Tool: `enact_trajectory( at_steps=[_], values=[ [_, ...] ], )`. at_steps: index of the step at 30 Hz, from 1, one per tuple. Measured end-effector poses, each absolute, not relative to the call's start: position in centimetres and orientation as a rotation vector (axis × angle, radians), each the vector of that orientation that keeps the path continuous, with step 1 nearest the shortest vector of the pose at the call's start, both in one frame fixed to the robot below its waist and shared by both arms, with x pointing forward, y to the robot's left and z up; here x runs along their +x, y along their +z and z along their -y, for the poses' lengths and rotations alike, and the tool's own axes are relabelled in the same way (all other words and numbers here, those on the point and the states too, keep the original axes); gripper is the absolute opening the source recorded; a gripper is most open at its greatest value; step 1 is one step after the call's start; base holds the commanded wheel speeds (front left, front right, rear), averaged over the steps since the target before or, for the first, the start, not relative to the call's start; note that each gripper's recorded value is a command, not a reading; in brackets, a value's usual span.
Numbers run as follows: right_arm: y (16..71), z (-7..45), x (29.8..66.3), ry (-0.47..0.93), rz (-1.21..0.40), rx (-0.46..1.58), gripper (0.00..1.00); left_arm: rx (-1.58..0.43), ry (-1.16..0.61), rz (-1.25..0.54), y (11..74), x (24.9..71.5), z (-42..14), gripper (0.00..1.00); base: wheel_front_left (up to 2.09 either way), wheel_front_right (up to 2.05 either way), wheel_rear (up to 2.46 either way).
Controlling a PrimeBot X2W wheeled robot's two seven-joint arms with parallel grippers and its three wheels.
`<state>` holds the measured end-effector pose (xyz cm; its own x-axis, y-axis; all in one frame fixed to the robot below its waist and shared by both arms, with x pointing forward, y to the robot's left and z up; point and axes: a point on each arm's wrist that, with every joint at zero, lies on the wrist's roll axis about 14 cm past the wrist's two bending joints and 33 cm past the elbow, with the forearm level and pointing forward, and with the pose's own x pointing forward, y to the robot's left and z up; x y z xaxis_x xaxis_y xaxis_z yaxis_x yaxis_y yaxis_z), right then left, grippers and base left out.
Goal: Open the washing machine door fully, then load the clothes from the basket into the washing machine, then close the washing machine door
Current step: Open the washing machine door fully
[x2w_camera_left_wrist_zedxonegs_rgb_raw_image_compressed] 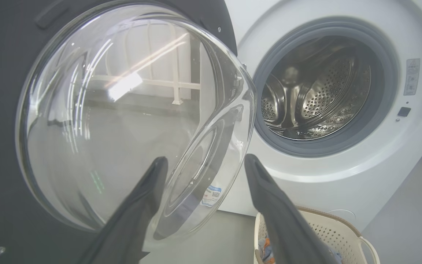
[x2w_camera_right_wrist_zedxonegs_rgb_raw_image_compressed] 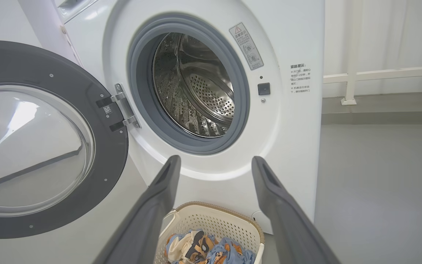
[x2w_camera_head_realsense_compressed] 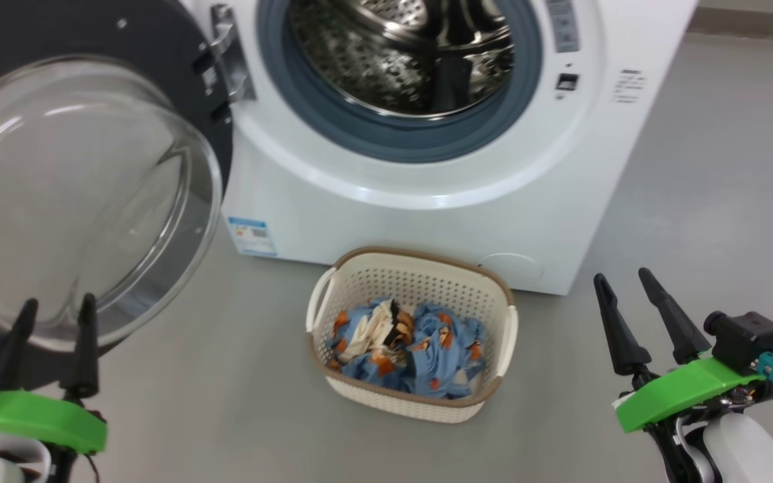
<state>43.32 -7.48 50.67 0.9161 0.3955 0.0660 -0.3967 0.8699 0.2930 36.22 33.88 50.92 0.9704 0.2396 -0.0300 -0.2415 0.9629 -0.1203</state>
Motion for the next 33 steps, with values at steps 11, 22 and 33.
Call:
enact_trajectory(
  at_steps=[11,22,33],
  values=[
    [51.8,11.9,41.0,0.327,0.041,0.268,1.0,-0.16,0.119,0.031,52.3,37.1,-26.9,1.0,0.0,0.0,0.0],
    [52.8,15.9,39.3,0.236,0.082,0.258,1.0,-0.192,-0.01,0.046,53.1,38.7,-21.4,1.0,0.0,0.0,0.0],
    [53.7,18.5,38.3,0.182,0.112,0.234,1.0,-0.219,-0.066,0.038,52.8,39.2,-18.6,1.0,0.0,0.0,0.0]
  ],
)
